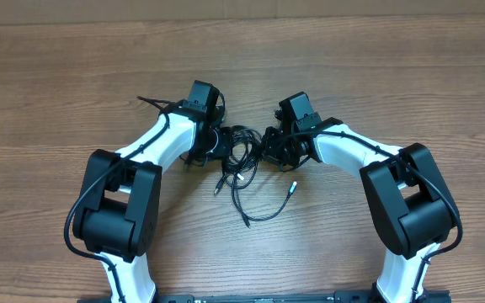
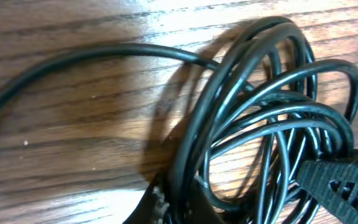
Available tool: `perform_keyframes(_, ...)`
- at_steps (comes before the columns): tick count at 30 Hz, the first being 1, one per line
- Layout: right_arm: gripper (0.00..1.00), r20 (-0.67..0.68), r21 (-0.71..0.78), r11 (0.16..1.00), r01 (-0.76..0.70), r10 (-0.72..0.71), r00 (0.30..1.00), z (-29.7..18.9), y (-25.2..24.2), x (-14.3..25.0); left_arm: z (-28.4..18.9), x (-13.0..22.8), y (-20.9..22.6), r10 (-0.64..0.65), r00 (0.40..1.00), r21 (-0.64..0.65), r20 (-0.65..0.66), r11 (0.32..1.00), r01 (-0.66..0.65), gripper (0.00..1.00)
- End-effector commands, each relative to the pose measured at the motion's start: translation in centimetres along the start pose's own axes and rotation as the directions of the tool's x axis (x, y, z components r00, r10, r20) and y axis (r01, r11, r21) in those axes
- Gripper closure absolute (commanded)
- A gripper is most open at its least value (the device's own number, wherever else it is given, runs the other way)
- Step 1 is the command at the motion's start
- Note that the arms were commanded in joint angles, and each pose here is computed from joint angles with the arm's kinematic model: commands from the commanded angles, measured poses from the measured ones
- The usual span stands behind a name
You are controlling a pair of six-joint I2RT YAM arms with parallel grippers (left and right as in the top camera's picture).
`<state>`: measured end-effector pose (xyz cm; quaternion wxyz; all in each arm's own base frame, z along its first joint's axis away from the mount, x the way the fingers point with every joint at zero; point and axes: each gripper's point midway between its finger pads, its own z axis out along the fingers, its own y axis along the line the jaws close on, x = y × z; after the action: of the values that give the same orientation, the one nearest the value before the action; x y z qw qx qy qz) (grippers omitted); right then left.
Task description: Untangle cables
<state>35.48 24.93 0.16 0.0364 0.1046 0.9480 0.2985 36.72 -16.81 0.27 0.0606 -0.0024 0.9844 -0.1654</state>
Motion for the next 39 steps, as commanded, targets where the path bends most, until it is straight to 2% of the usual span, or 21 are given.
perform_keyframes(1, 0.87, -0.042, 0.000, 1.000, -0.008, 0.008, 0.999, 0.7, -0.9, 0.8, 0.8, 1.1, 1.0, 0.014, 1.000, -0.033, -0.027, 0.999, -0.015, 0.96)
perform_keyframes(5, 0.93, -0.093, -0.146, 0.980, 0.136, -0.151, 0.984, -0.4, 1.5, 1.5, 0.1, 0.9, 0.7, 0.122, 0.992, -0.021, -0.034, 0.992, -0.123, 0.96)
perform_keyframes(7, 0.96, -0.072, -0.153, 0.975, 0.160, -0.172, 0.982, -1.2, 1.8, 1.1, -0.5, 0.9, 0.7, 0.164, 0.986, -0.021, -0.039, 0.986, -0.165, 0.96)
perform_keyframes(12, 0.96, -0.039, -0.135, 0.973, 0.186, -0.193, 0.980, -3.0, 2.4, 1.0, -3.2, 0.1, -0.2, 0.275, 0.961, -0.014, 0.012, 0.961, -0.275, 0.96)
perform_keyframes(18, 0.96, -0.055, -0.229, 0.944, 0.238, -0.257, 0.965, -4.9, 4.7, 2.3, -7.3, -1.0, -2.1, 0.382, 0.915, -0.009, 0.127, 0.923, -0.384, 0.96)
perform_keyframes(23, 0.91, -0.058, -0.319, 0.915, 0.245, -0.277, 0.959, -6.7, 6.4, 2.7, -10.7, -1.0, -4.2, 0.452, 0.866, 0.034, 0.213, 0.882, -0.469, 0.96)
perform_keyframes(29, 0.89, -0.065, -0.493, 0.828, 0.269, -0.343, 0.937, -9.8, 8.7, 3.6, -11.4, 0.9, -5.6, 0.555, 0.807, 0.120, 0.204, 0.803, -0.583, 0.96)
perform_keyframes(33, 0.89, -0.074, -0.574, 0.790, 0.215, -0.311, 0.947, -12.6, 8.5, 2.8, -11.3, 1.5, -5.4, 0.573, 0.799, 0.122, 0.181, 0.793, -0.596, 0.96)
perform_keyframes(37, 0.89, -0.090, -0.562, 0.809, 0.172, -0.266, 0.960, -13.4, 6.6, 2.2, -11.3, 1.5, -5.4, 0.573, 0.799, 0.123, 0.182, 0.793, -0.596, 0.96)
perform_keyframes(39, 0.83, -0.088, -0.556, 0.811, 0.183, -0.277, 0.957, -13.5, 6.0, 2.4, -11.3, 1.6, -5.6, 0.579, 0.794, 0.134, 0.186, 0.785, -0.604, 0.96)
